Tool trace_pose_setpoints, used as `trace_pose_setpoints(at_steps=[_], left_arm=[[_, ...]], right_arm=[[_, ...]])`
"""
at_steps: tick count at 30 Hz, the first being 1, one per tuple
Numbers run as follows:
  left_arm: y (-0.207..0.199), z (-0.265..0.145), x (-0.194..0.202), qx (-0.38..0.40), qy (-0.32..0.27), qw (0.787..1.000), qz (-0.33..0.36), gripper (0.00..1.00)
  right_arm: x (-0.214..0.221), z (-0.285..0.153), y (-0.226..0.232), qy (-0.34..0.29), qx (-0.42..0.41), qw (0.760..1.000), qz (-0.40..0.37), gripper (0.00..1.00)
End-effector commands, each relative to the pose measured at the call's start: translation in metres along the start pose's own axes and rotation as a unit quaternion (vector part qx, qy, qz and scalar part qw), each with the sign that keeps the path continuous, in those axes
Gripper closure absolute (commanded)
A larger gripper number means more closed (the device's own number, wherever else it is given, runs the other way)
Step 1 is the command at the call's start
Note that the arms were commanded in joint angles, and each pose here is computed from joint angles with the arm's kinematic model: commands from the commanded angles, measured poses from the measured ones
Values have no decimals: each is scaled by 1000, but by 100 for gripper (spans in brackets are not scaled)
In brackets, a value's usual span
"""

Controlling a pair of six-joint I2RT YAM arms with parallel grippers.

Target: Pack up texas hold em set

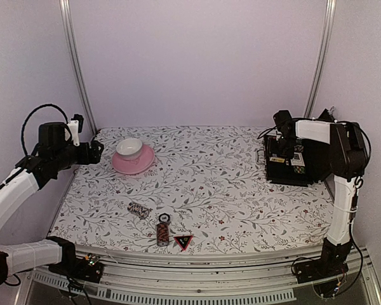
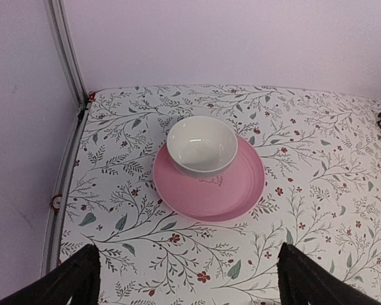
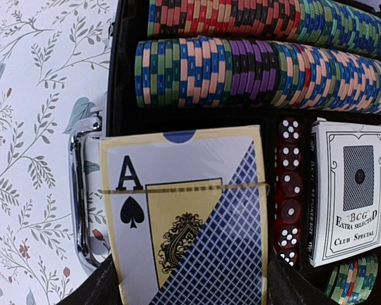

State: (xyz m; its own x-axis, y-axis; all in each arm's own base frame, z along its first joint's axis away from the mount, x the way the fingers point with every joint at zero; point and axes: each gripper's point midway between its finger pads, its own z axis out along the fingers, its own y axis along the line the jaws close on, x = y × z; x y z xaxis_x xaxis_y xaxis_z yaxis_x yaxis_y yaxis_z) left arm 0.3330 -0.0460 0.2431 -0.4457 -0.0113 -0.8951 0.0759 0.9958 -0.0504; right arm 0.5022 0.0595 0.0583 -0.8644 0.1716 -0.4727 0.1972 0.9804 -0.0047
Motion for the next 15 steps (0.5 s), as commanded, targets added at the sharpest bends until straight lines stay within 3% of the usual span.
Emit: trace_pose_setpoints(at_steps=[1, 15], left_arm=[[0, 2, 4, 2, 4, 1000, -2, 3], [0, 1, 3, 3, 3, 1000, -2, 3]], right_arm=[[-9, 8, -4, -6, 9, 1000, 4, 45], [-10, 15, -17, -2, 27, 999, 18, 46]])
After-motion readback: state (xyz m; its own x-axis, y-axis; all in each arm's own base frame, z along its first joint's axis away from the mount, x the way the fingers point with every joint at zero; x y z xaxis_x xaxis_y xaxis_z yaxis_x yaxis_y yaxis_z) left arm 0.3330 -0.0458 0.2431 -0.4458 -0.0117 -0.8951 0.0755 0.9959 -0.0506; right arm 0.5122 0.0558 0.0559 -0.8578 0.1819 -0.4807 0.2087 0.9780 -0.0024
